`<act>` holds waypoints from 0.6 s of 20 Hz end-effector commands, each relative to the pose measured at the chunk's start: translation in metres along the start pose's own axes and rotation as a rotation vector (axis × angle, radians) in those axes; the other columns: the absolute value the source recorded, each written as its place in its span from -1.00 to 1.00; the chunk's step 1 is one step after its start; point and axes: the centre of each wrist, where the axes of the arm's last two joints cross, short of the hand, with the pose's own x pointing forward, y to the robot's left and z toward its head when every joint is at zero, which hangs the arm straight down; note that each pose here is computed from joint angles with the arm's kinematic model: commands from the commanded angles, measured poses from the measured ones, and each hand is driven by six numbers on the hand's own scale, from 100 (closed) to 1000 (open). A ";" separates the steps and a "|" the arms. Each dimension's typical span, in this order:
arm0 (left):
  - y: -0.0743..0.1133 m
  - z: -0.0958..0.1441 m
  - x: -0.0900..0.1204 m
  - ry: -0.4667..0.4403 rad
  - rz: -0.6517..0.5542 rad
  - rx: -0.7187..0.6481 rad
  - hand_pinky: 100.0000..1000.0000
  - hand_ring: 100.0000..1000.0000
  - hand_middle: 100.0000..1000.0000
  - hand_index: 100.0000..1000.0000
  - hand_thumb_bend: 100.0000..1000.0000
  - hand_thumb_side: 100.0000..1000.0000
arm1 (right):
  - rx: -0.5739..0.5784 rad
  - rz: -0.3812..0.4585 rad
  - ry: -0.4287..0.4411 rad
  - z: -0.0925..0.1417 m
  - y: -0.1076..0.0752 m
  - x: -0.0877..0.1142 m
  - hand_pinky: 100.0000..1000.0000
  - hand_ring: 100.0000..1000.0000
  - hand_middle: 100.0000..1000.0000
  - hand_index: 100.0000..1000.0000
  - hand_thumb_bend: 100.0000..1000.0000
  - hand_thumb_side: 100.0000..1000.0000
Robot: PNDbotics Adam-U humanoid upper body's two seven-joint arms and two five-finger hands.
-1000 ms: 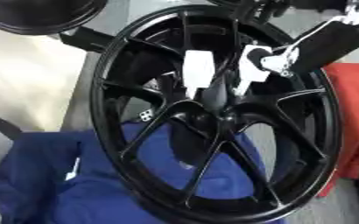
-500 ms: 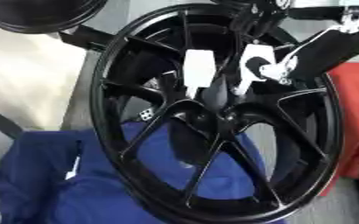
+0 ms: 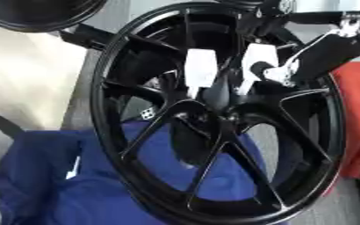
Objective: Pull the pin out of the wheel hub.
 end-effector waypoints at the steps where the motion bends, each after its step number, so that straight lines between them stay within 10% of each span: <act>1: -0.002 -0.003 0.008 -0.028 0.014 -0.012 0.42 0.36 0.19 0.41 -0.29 -0.18 | -0.032 0.016 0.039 0.006 -0.007 -0.004 0.70 0.68 0.63 0.81 -0.78 -0.44; 12: -0.003 -0.003 0.008 -0.026 0.022 -0.008 0.42 0.36 0.19 0.40 -0.30 -0.18 | 0.006 -0.004 0.055 0.001 -0.001 -0.015 0.68 0.62 0.56 0.79 -0.78 -0.42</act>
